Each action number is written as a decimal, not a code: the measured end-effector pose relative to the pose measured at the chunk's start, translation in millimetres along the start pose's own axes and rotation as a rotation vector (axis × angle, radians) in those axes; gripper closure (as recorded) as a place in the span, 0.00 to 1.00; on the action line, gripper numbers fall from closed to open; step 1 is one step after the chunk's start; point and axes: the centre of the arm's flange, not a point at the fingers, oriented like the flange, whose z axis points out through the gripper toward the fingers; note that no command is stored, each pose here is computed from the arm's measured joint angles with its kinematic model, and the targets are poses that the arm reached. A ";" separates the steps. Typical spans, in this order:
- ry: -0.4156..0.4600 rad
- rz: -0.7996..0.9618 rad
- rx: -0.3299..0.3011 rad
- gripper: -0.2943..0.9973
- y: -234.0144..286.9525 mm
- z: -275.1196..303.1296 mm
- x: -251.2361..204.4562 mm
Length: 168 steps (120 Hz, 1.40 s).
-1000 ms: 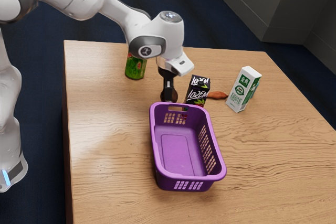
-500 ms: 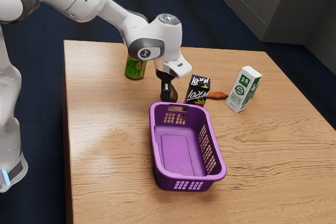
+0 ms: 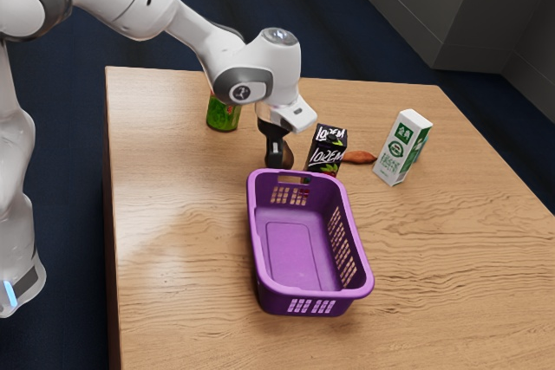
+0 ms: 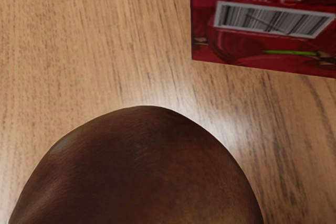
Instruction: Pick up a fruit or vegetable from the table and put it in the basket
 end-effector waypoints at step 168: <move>0.245 0.096 -0.097 0.47 215.1 -156.1 3.1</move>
